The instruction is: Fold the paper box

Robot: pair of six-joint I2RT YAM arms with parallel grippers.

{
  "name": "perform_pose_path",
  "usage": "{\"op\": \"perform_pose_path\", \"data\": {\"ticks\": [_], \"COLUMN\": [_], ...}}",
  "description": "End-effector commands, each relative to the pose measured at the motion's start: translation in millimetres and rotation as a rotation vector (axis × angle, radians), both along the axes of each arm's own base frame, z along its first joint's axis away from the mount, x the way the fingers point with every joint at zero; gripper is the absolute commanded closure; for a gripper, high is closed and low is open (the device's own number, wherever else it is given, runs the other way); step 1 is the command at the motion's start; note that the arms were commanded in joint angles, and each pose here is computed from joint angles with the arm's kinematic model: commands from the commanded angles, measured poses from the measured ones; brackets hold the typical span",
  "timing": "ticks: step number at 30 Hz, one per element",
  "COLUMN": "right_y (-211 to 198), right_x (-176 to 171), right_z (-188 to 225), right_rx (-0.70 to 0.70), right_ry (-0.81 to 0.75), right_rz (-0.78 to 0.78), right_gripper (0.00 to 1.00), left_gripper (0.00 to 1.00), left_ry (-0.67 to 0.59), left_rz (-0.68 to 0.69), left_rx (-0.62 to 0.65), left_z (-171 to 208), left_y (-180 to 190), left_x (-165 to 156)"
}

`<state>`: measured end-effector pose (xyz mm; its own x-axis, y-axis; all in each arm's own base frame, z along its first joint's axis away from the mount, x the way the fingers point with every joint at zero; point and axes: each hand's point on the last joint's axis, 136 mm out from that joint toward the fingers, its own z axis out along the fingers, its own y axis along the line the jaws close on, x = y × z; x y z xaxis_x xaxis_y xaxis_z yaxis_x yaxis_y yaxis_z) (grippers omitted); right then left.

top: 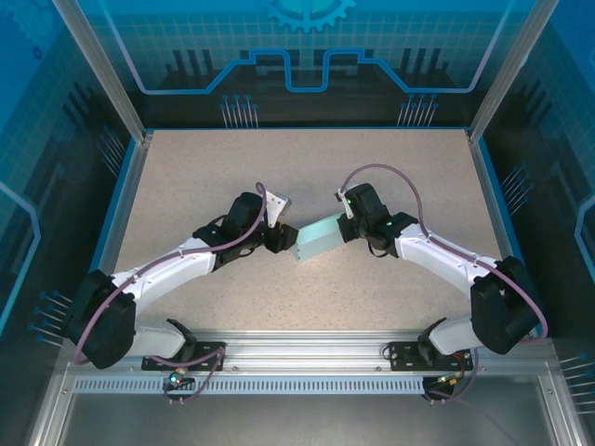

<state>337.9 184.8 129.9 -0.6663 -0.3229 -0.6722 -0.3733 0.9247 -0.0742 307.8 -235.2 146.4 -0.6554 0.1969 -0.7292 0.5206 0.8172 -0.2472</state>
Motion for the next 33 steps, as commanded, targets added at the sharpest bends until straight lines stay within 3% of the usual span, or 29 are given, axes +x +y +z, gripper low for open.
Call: {"op": "perform_pose_path", "data": {"ticks": [1, 5, 17, 24, 33], "right_y": [0.7, 1.9, 0.6, 0.9, 3.5], "right_x": [-0.6, 0.0, 0.1, -1.2, -7.2], "right_z": [0.4, 1.6, 2.4, 0.9, -1.8], "right_rx": [-0.022, -0.022, -0.025, -0.021, -0.006], "right_ry": [0.010, 0.008, 0.008, 0.011, 0.016], "right_rz": [-0.015, -0.014, -0.015, -0.016, -0.033], "right_gripper": [1.00, 1.00, 1.00, 1.00, 1.00], "left_gripper": [0.56, 0.64, 0.67, 0.78, 0.87], "left_ry": [0.052, 0.071, 0.104, 0.100, 0.128], "left_rz": [0.005, -0.025, -0.022, -0.018, 0.042], "left_rx": [0.019, 0.037, 0.091, 0.090, 0.009], "left_z": [5.8, 5.5, -8.1, -10.0, -1.7], "left_y": [-0.7, -7.3, -6.8, -9.0, -15.7], "left_x": [-7.5, -9.0, -7.0, -2.6, 2.7]}}
